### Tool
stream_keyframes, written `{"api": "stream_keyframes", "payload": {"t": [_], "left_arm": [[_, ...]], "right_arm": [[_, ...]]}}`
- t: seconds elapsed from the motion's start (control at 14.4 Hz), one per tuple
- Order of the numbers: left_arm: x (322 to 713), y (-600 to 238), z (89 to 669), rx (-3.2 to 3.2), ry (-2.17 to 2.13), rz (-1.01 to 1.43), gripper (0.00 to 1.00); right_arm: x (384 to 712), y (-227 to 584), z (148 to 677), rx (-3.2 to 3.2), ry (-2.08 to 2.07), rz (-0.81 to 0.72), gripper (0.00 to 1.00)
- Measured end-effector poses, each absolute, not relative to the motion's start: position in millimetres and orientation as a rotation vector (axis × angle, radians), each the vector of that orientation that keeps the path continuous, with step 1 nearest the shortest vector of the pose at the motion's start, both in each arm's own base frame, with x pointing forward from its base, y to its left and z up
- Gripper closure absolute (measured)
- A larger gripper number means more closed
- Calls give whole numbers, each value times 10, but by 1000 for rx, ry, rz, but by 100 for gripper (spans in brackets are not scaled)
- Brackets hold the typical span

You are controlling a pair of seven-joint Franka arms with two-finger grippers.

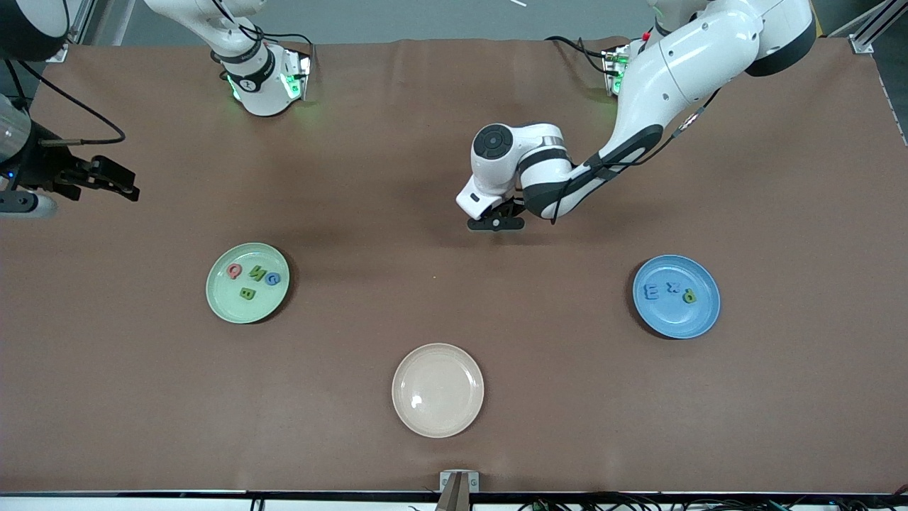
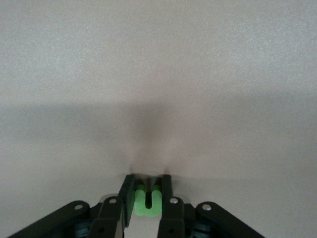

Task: Sort upper and lower case letters into plates
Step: 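Grasp the green u with the left gripper while the right gripper withdraws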

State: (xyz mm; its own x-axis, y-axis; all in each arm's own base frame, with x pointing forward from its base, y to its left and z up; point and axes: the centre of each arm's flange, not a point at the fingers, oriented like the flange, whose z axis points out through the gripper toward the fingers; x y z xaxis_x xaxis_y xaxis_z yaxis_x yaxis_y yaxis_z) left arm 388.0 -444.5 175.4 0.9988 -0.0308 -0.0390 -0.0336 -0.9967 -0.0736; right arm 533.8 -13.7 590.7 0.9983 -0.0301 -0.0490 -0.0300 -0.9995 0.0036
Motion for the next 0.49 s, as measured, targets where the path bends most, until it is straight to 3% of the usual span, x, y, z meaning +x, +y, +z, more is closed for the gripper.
{"api": "stream_keyframes", "payload": {"t": [0.49], "left_arm": [[3868, -4474, 1806, -3078, 36, 57, 74]], "right_arm": [[5232, -218, 5996, 3139, -72, -95, 0]]}}
